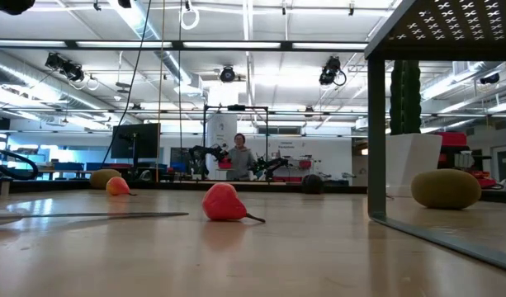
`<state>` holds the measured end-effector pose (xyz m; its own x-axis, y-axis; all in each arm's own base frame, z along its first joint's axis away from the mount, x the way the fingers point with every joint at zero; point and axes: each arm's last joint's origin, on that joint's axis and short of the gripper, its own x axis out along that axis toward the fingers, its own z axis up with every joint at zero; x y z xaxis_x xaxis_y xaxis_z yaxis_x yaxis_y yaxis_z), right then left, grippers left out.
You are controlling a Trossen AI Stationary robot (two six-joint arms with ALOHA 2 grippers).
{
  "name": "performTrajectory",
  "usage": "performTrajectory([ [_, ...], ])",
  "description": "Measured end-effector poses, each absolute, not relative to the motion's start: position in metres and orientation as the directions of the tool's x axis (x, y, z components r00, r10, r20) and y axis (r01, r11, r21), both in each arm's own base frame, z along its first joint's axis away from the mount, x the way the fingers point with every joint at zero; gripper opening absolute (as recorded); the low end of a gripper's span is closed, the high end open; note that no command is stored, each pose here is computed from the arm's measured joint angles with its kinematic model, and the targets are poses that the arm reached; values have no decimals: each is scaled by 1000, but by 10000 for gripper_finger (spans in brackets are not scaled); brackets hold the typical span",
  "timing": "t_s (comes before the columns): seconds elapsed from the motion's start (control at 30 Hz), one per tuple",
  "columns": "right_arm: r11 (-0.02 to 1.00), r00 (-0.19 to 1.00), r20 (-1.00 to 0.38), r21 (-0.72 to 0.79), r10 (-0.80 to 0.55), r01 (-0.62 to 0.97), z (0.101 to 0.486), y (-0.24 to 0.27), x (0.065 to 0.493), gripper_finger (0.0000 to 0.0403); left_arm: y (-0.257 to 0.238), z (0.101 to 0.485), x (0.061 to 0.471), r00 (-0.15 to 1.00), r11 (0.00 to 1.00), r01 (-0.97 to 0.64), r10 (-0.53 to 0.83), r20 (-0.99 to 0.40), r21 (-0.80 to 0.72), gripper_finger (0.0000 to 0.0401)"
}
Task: Pick & Place Fruit
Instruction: Put the yellow mango into the blue strainer bowl on the shelf
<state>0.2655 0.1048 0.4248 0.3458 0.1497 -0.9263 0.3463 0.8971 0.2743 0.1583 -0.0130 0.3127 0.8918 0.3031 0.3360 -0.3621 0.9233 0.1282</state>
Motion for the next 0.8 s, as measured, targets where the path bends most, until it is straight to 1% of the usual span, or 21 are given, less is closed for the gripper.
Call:
performTrajectory([
  [0.17,896,315,-923,320,221,309,426,124,256,217,-13,311,159,899,923,-359,302,318,139,248],
  [0.4,890,254,-934,325,250,319,417,151,245,217,-13,311,159,899,923,-359,302,318,139,248],
  [0.5,896,197,-947,308,255,321,407,164,239,217,-13,311,159,899,923,-359,302,318,139,248],
  [0.67,875,32,-945,313,325,369,386,178,232,217,-13,311,159,899,923,-359,302,318,139,248],
  [0.8,872,-8,-947,291,320,393,379,183,229,218,-13,311,159,899,923,-359,302,318,139,248],
])
